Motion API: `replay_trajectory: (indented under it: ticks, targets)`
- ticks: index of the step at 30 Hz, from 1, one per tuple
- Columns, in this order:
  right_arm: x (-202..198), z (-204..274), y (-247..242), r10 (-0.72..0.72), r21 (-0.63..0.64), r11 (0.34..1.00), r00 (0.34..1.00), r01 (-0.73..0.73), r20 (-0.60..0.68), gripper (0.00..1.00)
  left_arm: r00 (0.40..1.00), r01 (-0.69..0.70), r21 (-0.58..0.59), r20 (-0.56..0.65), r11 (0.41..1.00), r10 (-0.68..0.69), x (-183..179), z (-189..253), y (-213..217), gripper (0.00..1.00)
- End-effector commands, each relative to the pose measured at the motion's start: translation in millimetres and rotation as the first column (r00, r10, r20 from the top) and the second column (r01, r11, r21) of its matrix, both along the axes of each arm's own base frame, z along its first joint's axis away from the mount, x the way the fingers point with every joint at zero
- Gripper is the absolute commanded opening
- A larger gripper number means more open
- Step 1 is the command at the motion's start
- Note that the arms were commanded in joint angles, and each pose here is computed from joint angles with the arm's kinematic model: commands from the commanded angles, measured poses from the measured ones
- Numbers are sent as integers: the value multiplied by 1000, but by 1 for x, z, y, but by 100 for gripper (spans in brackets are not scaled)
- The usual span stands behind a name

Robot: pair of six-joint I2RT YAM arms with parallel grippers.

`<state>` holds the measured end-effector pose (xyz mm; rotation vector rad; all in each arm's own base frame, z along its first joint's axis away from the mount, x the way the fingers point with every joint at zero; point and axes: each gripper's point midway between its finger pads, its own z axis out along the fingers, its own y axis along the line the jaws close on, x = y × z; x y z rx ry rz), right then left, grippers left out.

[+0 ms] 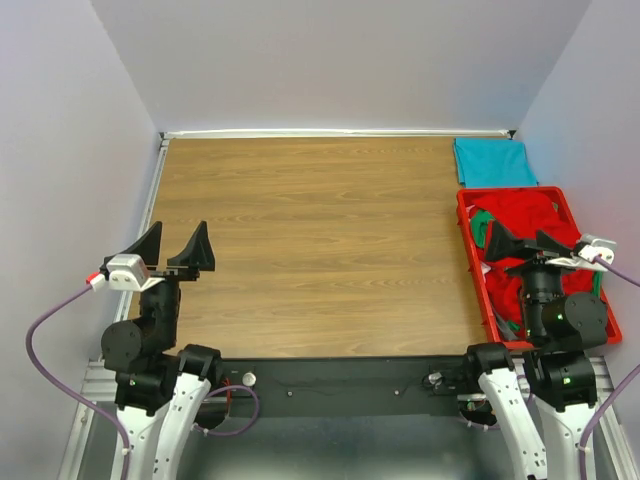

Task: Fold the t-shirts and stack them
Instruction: Grab the tshirt from the pile

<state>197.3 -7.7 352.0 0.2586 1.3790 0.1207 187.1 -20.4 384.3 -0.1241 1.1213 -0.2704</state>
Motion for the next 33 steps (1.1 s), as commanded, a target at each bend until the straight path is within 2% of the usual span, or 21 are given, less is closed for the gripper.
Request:
replay_trajectory:
  ticks: [1,6,11,16,17,18,20,21,26,27,28,31,33]
  targets:
    - [1,-7,-1,-8,-6,1000,1000,8,-23,100,1000,1,-22,27,1000,0,-1,5,1,99]
    - [14,-15,1,-5,-11,1000,997,4,-78,100,999,12,-29,38,1000,-11,1,5,-1,99]
    - [52,-37,7,-2,58,998,975,15,-222,100,998,58,-26,30,998,-57,5,-1,-11,99]
    - [93,-62,-1,-91,143,978,923,154,-373,100,996,74,-39,49,997,-72,-1,-6,-12,99]
    - [100,-70,-2,-103,140,975,907,174,-408,100,996,72,-40,53,997,-70,-3,-6,-11,99]
    - [122,-97,-15,-199,131,946,847,298,-493,100,995,75,-67,70,995,-70,-9,-6,-9,99]
    - [124,-102,-28,-268,112,922,820,370,-506,100,994,80,-65,76,995,-74,-12,-6,-9,99]
    - [136,-119,-35,-305,72,909,772,411,-557,100,994,83,-69,81,994,-77,-13,-5,-9,99]
    - [159,-154,-61,-408,-14,853,649,522,-642,100,990,94,-82,109,992,-85,-20,-2,-8,99]
    - [162,-156,-67,-416,-17,845,637,535,-649,100,989,98,-85,118,992,-88,-22,-1,-8,99]
    - [163,-169,-85,-438,-20,815,594,579,-674,100,988,100,-84,124,991,-89,-24,0,-8,99]
    - [165,-181,-107,-428,31,777,564,628,-706,93,986,108,-88,134,990,-95,-26,1,-9,99]
    - [158,-185,-128,-478,7,731,520,682,-708,92,986,110,-90,138,990,-97,-28,1,-8,99]
